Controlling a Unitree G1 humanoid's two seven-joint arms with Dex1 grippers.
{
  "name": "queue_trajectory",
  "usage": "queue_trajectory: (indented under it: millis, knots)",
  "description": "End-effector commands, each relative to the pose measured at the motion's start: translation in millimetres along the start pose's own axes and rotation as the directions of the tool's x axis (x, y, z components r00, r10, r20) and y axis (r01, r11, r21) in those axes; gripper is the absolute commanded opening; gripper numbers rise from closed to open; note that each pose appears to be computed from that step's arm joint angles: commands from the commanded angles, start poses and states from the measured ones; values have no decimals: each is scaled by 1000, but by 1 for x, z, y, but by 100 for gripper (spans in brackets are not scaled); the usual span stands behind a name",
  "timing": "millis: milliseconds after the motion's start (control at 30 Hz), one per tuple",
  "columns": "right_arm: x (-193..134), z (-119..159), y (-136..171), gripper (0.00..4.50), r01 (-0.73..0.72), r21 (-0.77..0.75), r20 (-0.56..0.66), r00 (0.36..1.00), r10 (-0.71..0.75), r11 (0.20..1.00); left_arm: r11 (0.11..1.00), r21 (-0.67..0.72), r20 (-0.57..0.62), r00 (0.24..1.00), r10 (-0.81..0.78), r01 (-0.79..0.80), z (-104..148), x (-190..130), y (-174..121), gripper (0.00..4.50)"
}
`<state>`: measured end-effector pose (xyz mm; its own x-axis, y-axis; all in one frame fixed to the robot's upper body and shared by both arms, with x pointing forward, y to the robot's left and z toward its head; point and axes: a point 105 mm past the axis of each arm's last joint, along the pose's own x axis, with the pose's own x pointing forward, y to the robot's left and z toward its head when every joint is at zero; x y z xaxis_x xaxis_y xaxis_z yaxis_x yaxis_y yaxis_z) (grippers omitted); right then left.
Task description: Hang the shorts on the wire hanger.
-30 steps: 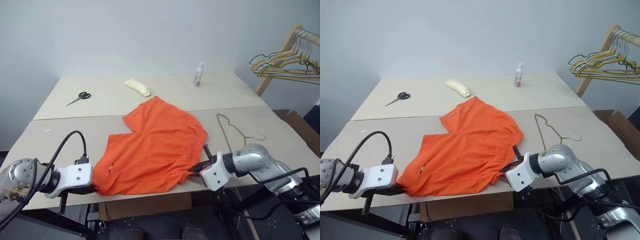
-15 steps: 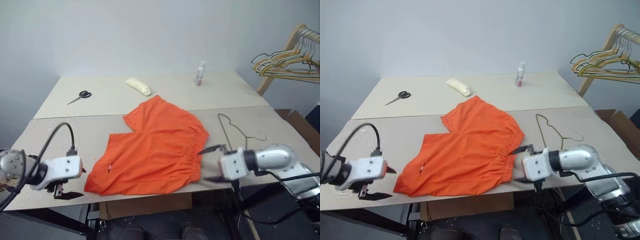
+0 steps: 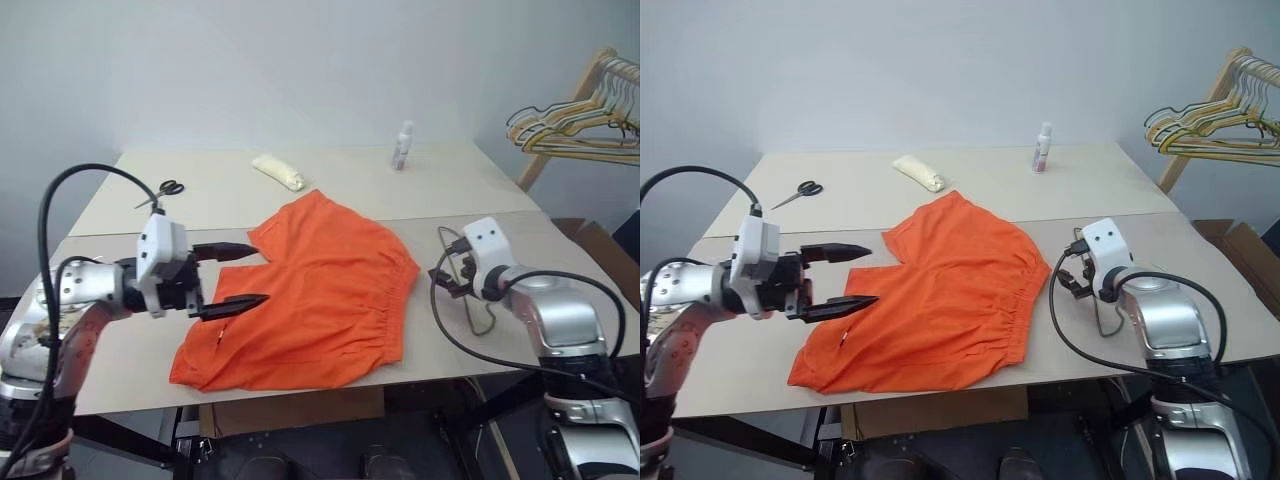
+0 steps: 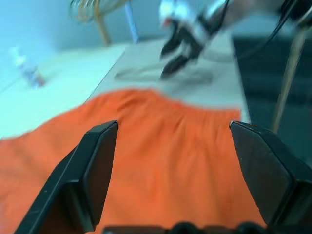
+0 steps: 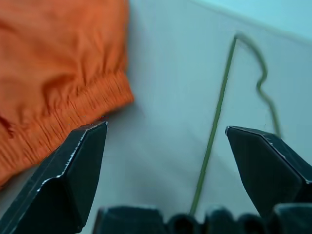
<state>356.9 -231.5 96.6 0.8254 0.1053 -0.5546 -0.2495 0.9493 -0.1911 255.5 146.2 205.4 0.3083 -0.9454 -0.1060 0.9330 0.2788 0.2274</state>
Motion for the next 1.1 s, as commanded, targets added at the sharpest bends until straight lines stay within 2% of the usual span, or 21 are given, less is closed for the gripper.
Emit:
queue_trajectory:
  millis: [33, 200, 367, 500, 567, 700, 1033, 1100]
  knots:
    - [-1, -1, -11, 450, 44, 44, -11, 999, -44, 998, 1000, 14, 83, 997, -8, 7, 18, 8, -3, 396]
    - [4, -13, -22, 450, 47, 145, -17, 999, -45, 988, 1000, 15, 94, 996, -4, 3, 17, 13, -3, 396]
    - [5, -25, -23, 450, 4, 160, -39, 999, 2, 987, 999, 33, 34, 999, -24, 23, 6, 13, -7, 396]
    - [8, -43, -18, 450, -26, 189, -107, 993, 47, 982, 999, 42, 17, 1000, -21, 21, 2, 14, -8, 396]
    - [9, -52, -19, 450, 5, 190, -153, 988, 25, 982, 999, 46, 8, 1000, -26, 26, 0, 15, -9, 396]
    - [11, -64, -20, 360, 38, 191, -211, 978, 3, 981, 998, 49, 10, 1000, -26, 26, -1, 16, -10, 400]
    - [14, -77, -23, 13, 82, 91, -275, 960, -54, 993, 998, 57, 19, 999, -39, 38, 0, 19, -9, 400]
    - [15, -77, -23, 5, 83, 93, -275, 960, -54, 992, 998, 54, 9, 999, -42, 41, -2, 19, -10, 400]
